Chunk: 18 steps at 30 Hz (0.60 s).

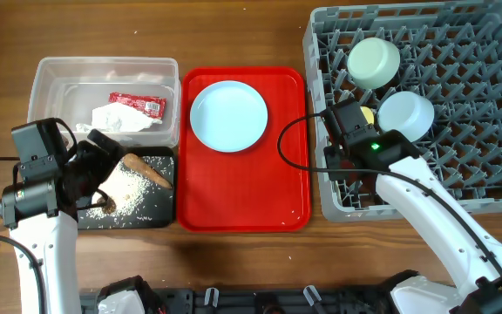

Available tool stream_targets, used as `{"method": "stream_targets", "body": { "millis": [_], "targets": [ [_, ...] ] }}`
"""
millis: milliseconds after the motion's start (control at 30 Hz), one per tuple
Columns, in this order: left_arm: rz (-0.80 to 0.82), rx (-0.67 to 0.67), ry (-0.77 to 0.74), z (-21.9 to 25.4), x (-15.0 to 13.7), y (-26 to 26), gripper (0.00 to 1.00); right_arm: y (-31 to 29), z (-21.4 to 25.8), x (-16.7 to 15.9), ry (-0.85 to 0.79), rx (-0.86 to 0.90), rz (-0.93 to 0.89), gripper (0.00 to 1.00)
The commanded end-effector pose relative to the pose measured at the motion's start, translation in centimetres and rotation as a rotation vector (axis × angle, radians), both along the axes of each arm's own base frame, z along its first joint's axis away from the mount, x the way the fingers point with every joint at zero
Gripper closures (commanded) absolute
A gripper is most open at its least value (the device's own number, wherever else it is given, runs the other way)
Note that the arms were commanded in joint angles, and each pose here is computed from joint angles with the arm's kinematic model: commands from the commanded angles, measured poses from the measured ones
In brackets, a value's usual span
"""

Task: Sort waste into correct bins and load items into the dishwasher rack
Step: 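Carry the white spoon to the dish rack and release it, then move the right gripper to the light blue plate and grasp its rim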

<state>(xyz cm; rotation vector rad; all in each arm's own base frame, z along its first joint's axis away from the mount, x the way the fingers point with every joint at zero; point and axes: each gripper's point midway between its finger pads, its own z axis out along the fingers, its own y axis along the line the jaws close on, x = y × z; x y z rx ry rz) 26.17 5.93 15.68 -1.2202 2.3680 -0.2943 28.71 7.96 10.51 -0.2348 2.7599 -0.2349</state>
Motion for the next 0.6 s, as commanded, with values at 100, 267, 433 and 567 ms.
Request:
{"method": "stream_targets", "body": {
  "millis": [100, 267, 433, 567],
  "targets": [
    [0.002, -0.003, -0.006, 0.1, 0.0, 0.0, 0.0, 8.0, 1.0, 0.9, 0.011, 0.438, 0.103, 0.7],
    [0.002, -0.003, -0.006, 0.1, 0.0, 0.0, 0.0, 16.9, 6.7, 0.4, -0.003, 0.908, 0.353, 0.2],
    [0.003, -0.003, -0.006, 0.1, 0.0, 0.0, 0.0, 21.2, 9.7, 1.1, -0.102, 1.031, 0.447, 0.12],
    [0.008, -0.007, -0.006, 0.1, 0.0, 0.0, 0.0, 24.9, 8.4, 1.5, -0.228, 0.921, 0.562, 0.32]
  ]
}}
